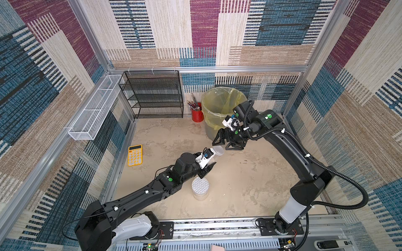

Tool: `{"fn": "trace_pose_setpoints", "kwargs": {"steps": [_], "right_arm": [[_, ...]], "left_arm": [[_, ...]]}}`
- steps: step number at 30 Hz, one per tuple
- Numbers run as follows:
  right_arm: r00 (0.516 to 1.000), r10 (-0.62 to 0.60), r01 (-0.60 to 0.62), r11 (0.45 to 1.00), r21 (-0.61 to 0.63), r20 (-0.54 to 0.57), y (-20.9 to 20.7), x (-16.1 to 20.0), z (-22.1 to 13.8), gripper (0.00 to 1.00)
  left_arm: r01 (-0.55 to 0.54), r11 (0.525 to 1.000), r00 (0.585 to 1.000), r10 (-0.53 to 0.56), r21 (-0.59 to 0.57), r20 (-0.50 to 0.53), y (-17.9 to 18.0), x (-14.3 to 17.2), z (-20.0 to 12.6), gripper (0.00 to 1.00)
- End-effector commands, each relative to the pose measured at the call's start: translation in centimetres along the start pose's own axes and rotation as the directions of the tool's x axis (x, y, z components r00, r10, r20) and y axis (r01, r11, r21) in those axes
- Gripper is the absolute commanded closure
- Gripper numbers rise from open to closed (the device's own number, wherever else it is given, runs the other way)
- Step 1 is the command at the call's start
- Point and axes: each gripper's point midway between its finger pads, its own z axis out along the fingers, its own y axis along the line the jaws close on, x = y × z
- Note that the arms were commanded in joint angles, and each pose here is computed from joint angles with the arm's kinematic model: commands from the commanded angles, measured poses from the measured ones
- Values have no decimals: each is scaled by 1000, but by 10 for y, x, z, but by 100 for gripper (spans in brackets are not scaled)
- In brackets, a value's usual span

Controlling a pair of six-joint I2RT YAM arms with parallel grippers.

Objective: Empty moldy rice from jars
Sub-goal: Unscrew the lid from the jar.

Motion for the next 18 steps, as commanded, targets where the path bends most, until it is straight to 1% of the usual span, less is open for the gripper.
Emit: {"fn": "trace_pose_setpoints", "kwargs": {"steps": [1,15,18], "right_arm": [[1000,-19,19,1000,18,0,-3,1,2,15],[998,-66,67,997,38,-21,-4,6,11,26],[997,-76,77,996,40,-18,-4,6,11,30]], "left_arm": [[-6,1000,999,6,-5,47,2,-12,-2,100],[-4,1000,999,4,-8,40,2,-9,-1,100],[-4,1000,999,4,-7,38,2,-8,0,100]]}}
